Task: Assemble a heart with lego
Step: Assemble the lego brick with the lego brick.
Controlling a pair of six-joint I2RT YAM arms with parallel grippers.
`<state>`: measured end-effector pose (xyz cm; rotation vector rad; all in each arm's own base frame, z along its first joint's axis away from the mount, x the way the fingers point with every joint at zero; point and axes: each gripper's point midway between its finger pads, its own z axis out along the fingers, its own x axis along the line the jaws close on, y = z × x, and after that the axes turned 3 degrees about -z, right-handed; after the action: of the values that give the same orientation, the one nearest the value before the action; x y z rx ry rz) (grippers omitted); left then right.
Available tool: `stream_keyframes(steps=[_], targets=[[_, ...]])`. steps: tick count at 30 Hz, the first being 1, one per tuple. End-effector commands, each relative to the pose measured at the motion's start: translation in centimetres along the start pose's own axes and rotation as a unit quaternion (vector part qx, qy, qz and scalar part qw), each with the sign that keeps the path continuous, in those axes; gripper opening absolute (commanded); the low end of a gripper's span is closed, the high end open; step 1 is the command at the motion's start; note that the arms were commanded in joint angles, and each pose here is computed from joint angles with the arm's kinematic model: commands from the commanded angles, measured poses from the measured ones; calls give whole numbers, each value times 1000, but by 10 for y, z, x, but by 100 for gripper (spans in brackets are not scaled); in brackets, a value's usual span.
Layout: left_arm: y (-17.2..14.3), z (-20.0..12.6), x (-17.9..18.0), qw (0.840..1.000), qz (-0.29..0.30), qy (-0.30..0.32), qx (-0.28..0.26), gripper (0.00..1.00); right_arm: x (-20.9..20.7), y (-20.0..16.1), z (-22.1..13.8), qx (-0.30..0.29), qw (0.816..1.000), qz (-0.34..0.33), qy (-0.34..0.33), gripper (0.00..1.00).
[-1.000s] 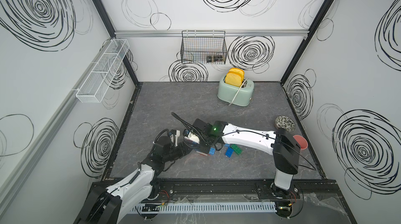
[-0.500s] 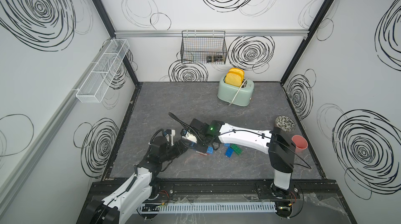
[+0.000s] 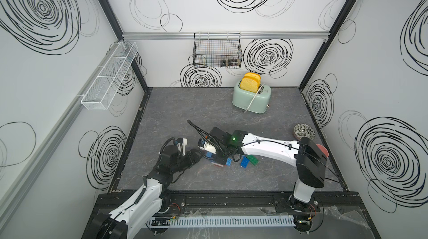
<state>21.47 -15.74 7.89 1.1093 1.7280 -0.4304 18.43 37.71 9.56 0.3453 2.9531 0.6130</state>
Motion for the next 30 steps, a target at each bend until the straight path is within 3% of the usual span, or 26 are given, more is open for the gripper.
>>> stream_keyframes(steps=[1, 4, 15, 23, 30], targets=[[4, -1, -3, 1000, 1, -3, -5, 62, 6, -37, 12, 57, 998, 2, 23, 25], [3, 0, -5, 1000, 4, -6, -2, 62, 3, -34, 9, 51, 999, 3, 18, 34], [-4, 5, -12, 1000, 15, -9, 10, 65, 7, -22, -7, 17, 999, -8, 32, 52], [-4, 6, -16, 1000, 20, -12, 11, 66, 5, -31, -7, 15, 999, 2, 41, 51], [-14, 10, -34, 997, 54, -36, 30, 83, 0, -30, -19, -8, 999, 13, 47, 53]])
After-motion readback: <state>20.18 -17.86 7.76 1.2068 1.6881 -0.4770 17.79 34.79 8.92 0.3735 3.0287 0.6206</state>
